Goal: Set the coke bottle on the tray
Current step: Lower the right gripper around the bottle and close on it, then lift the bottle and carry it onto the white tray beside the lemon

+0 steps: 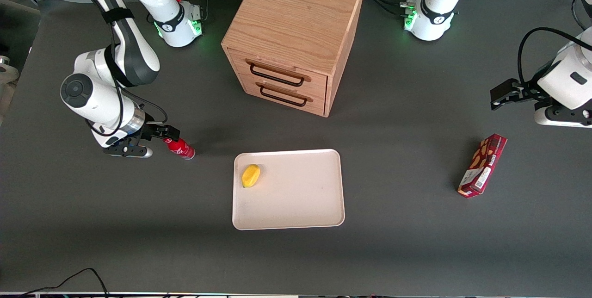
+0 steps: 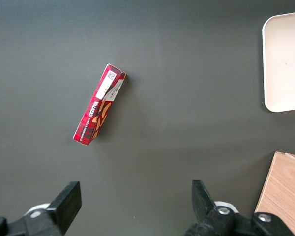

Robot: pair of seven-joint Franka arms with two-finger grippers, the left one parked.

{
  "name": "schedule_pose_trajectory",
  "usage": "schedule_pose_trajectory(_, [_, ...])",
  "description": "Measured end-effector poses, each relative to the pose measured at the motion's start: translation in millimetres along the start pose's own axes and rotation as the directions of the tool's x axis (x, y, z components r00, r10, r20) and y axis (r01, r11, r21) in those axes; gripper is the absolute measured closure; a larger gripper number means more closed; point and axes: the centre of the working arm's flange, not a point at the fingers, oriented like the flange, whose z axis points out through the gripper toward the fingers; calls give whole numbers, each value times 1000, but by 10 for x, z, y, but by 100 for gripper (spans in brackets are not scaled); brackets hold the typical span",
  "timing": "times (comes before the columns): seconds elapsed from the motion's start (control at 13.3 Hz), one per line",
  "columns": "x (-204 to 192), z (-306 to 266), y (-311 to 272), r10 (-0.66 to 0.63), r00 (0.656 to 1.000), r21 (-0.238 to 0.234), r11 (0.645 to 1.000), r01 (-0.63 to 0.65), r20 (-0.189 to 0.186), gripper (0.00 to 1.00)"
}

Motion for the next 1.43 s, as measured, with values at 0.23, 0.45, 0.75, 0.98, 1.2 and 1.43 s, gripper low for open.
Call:
schedule_pose_trajectory(0.23, [12,113,-10,-1,1000,9,1000,1,7,0])
schedule_pose_trajectory(0.45, [18,138,-23,-3,1000,12,1000,3,5,18])
schedule_pose_trajectory(0.75, [34,110,-37,-4,1000,13,1000,4,-1,64])
schedule_pose_trajectory(0.98, [25,89,-114,-17,1000,17,1000,17,-5,67])
schedule_pose_trajectory(1.2, [113,-204,-243,-33,999,14,999,33,-6,67])
schedule_pose_trajectory(1.43, [308,-1316,-538,-52,997,16,998,53,-54,67])
